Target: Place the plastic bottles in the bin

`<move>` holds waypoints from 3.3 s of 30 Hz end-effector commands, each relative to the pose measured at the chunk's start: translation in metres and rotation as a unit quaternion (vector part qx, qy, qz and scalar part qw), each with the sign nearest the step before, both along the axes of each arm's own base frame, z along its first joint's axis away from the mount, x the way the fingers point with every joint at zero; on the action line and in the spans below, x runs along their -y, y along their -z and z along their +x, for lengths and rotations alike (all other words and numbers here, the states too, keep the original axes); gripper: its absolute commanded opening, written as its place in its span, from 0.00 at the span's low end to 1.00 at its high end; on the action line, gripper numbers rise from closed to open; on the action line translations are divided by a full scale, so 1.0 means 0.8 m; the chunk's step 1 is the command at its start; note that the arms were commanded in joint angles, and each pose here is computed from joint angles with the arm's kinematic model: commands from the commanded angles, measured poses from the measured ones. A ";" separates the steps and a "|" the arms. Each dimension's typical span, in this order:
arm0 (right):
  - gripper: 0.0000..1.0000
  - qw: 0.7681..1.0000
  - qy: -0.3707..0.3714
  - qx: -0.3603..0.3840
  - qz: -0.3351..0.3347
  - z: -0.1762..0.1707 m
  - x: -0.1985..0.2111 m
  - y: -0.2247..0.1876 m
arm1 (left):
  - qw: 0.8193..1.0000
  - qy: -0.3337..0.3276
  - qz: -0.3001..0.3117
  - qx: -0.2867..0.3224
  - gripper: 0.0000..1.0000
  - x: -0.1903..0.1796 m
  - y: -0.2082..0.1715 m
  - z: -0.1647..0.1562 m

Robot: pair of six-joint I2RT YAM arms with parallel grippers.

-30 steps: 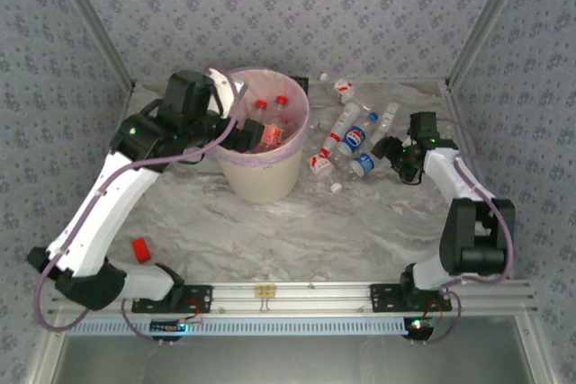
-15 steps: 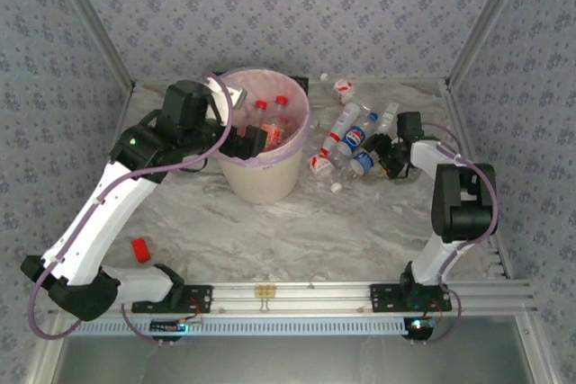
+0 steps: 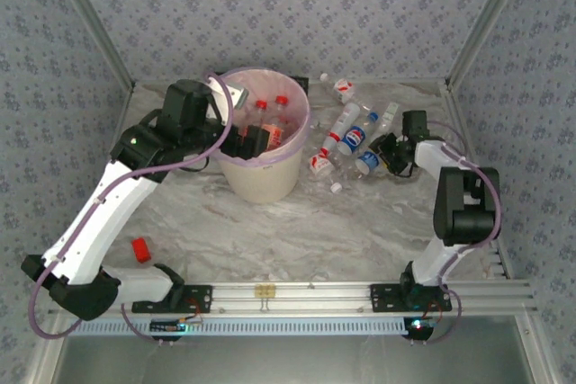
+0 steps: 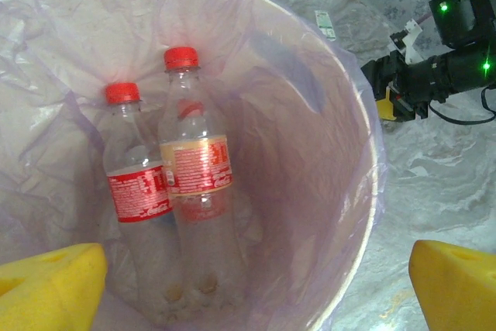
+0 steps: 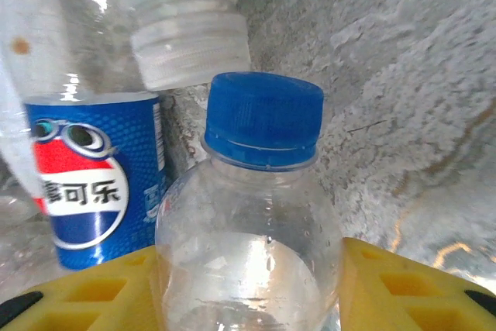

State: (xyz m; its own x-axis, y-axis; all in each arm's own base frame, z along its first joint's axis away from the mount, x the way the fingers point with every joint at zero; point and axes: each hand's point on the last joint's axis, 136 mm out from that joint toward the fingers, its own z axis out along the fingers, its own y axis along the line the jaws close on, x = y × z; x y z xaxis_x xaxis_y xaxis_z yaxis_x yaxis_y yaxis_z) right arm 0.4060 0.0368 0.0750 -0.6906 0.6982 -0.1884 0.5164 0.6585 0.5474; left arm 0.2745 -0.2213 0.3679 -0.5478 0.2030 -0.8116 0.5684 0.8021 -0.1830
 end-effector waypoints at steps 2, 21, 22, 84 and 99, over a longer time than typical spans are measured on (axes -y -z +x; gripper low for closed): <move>0.52 0.999 -0.033 0.039 -0.019 -0.018 0.010 -0.060 | 0.998 0.022 -0.055 0.008 1.00 0.023 -0.029 0.000; 0.48 0.865 -0.323 0.372 0.095 -0.121 -0.113 -0.390 | 0.965 0.161 -0.197 -0.058 0.96 0.128 -0.089 -0.010; 0.47 0.855 -0.332 0.385 0.100 -0.128 -0.120 -0.402 | 0.964 0.168 -0.198 -0.061 0.95 0.134 -0.089 -0.011; 0.93 0.911 -0.268 0.313 -0.022 -0.133 -0.070 -0.330 | 0.992 -0.024 0.114 -0.058 0.06 -0.011 0.032 0.099; 0.93 0.919 -0.265 0.291 -0.032 -0.133 -0.063 -0.307 | 0.971 0.036 0.169 -0.168 0.06 0.033 0.160 0.085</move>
State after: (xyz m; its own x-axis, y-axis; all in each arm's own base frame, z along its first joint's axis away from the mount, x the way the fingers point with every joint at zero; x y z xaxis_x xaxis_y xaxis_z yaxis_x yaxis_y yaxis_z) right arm 0.3019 0.0906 0.3260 -0.6982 0.2794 -0.6592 -0.2586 0.7602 0.5961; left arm 0.3448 -0.2410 0.2497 -0.7390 0.4664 -0.4861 0.5681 0.8193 -0.0777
